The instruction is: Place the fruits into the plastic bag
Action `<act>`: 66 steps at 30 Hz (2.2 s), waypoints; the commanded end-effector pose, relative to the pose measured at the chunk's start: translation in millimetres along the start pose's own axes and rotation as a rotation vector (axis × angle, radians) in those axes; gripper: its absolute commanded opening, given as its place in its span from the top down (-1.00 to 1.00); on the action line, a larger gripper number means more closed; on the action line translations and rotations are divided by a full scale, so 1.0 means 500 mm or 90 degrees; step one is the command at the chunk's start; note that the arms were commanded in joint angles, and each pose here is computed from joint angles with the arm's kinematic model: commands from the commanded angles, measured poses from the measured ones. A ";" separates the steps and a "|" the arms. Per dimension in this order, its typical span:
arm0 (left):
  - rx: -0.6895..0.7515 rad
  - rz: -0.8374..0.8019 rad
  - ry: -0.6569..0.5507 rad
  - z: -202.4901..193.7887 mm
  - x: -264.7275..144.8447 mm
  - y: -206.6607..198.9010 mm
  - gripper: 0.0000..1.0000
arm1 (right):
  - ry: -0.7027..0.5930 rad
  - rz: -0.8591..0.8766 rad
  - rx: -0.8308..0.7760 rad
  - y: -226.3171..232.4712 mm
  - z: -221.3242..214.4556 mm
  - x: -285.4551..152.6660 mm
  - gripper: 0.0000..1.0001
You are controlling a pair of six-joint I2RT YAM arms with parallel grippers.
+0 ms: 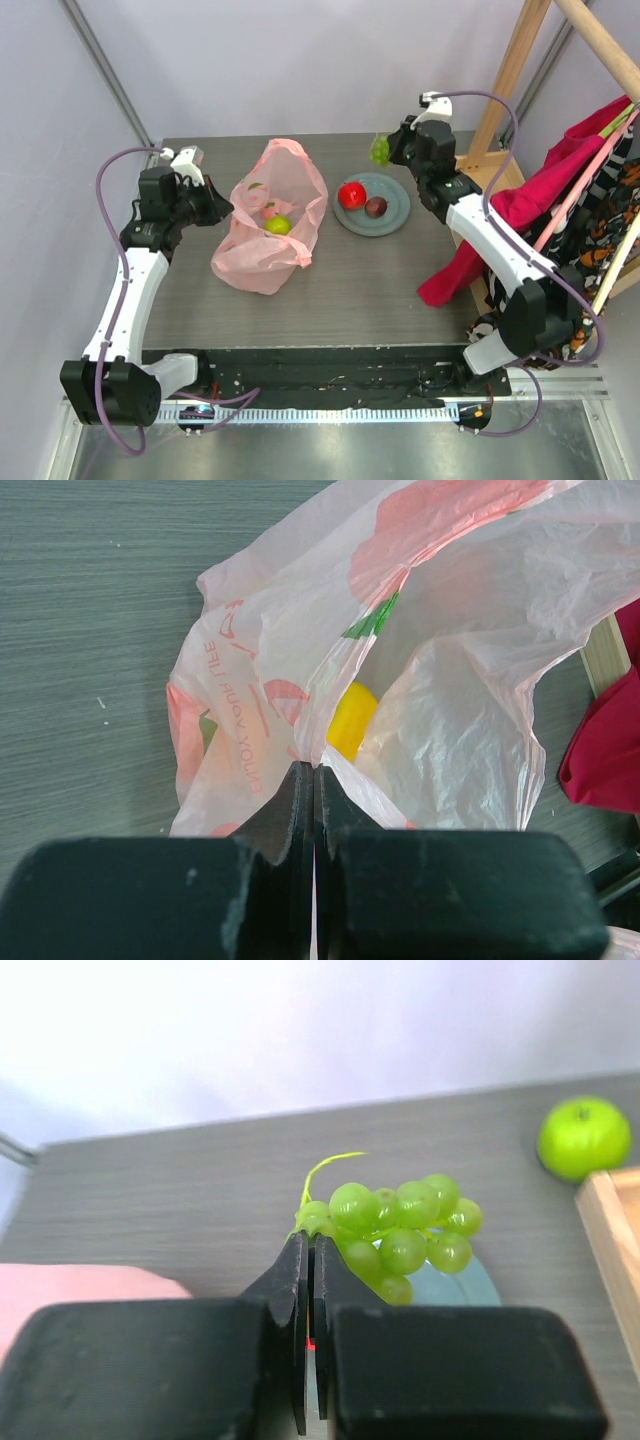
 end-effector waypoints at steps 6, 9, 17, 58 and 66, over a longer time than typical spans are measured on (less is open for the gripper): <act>0.008 -0.012 -0.024 0.019 -0.008 -0.007 1.00 | -0.197 0.328 0.085 0.204 0.176 -0.190 0.98; 0.008 -0.012 -0.026 0.019 -0.009 -0.008 1.00 | -0.197 0.429 0.085 0.267 0.174 -0.246 0.98; 0.008 -0.013 -0.027 0.019 -0.010 -0.008 1.00 | -0.144 0.675 0.069 0.394 0.119 -0.384 0.98; 0.008 -0.019 -0.029 0.021 -0.012 -0.012 1.00 | 0.356 0.404 -0.103 0.429 -0.408 -0.140 0.98; 0.007 -0.017 -0.026 0.019 -0.010 -0.010 1.00 | 0.362 0.391 -0.110 0.423 -0.420 -0.130 -0.18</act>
Point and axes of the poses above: each gripper's point midway between its finger pads, its own x axis out along the fingers, its own y axis along the line the jaws close on, z = x × y, the point moved 4 cm from there along -x, back along the fingers, and after that the axes turned 9 degrees about x, right-handed, at the moved point
